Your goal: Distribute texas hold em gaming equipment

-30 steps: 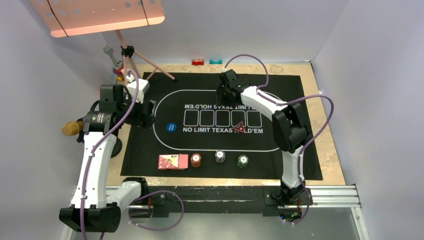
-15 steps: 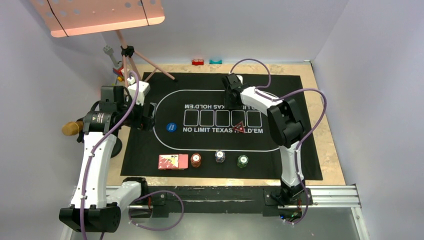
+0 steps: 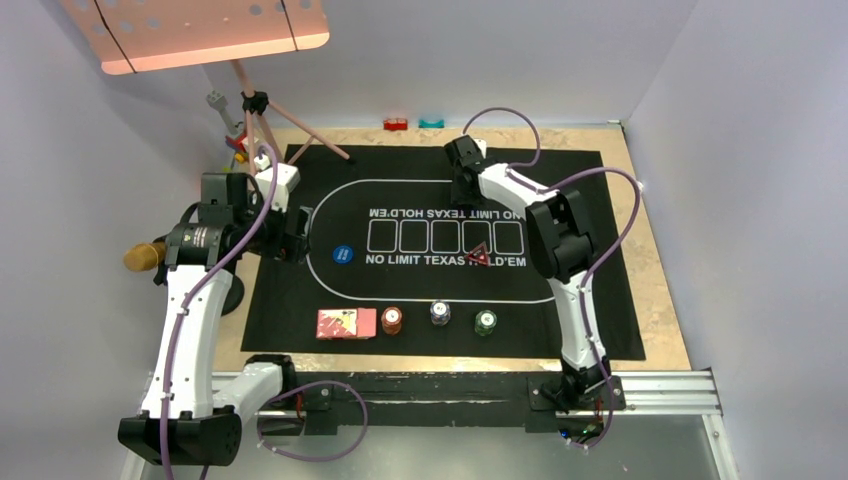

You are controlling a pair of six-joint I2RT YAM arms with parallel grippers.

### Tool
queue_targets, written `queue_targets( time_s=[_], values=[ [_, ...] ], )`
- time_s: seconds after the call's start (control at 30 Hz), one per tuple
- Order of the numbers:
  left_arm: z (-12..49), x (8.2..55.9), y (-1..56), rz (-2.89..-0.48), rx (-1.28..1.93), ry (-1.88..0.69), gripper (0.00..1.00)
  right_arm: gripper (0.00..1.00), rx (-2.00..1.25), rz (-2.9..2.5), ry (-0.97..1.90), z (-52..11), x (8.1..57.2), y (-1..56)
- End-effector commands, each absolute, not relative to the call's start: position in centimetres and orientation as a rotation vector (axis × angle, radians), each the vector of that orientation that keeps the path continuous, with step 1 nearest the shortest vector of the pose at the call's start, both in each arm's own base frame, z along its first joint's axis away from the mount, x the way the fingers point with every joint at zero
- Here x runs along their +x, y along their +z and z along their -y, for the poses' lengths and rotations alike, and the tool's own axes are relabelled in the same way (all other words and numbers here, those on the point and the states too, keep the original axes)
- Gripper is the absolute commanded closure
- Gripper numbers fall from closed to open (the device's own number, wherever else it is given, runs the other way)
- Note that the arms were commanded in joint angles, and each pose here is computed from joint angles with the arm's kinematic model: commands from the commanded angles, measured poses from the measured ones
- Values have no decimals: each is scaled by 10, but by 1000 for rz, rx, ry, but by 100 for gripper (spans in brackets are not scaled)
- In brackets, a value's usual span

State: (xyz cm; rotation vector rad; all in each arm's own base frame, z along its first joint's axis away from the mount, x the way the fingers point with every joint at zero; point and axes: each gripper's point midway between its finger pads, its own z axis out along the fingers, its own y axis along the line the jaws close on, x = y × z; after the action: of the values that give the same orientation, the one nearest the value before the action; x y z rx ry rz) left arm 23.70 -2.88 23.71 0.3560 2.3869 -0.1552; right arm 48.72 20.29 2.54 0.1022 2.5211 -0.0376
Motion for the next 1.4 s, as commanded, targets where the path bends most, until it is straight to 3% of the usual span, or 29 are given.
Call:
queue_targets(
  time_s=[0.0,0.13,0.27,0.4,0.6,0.83,1.13,1.37],
  values=[
    [30,239,251,-2344,341,-157,0,61,121,-2515,-115,-190,503,13],
    [29,240,251,-2344,338,-153,0,68,121,-2506,-124,-195,518,16],
    [27,241,252,-2343,340,-136,0,68,117,-2479,-113,-201,533,29],
    [25,241,253,-2342,341,-123,0,58,125,-2471,-94,-200,527,42],
    [26,238,254,-2338,346,-124,0,41,110,-2458,-57,-193,476,62],
    [28,232,257,-2325,353,-143,0,33,-30,-2468,-133,-198,410,66],
    [28,221,261,-2314,365,-132,0,31,-90,-2532,-177,-202,373,36],
    [26,216,263,-2308,382,-114,0,36,-58,-2562,-203,-190,353,27]
  ],
)
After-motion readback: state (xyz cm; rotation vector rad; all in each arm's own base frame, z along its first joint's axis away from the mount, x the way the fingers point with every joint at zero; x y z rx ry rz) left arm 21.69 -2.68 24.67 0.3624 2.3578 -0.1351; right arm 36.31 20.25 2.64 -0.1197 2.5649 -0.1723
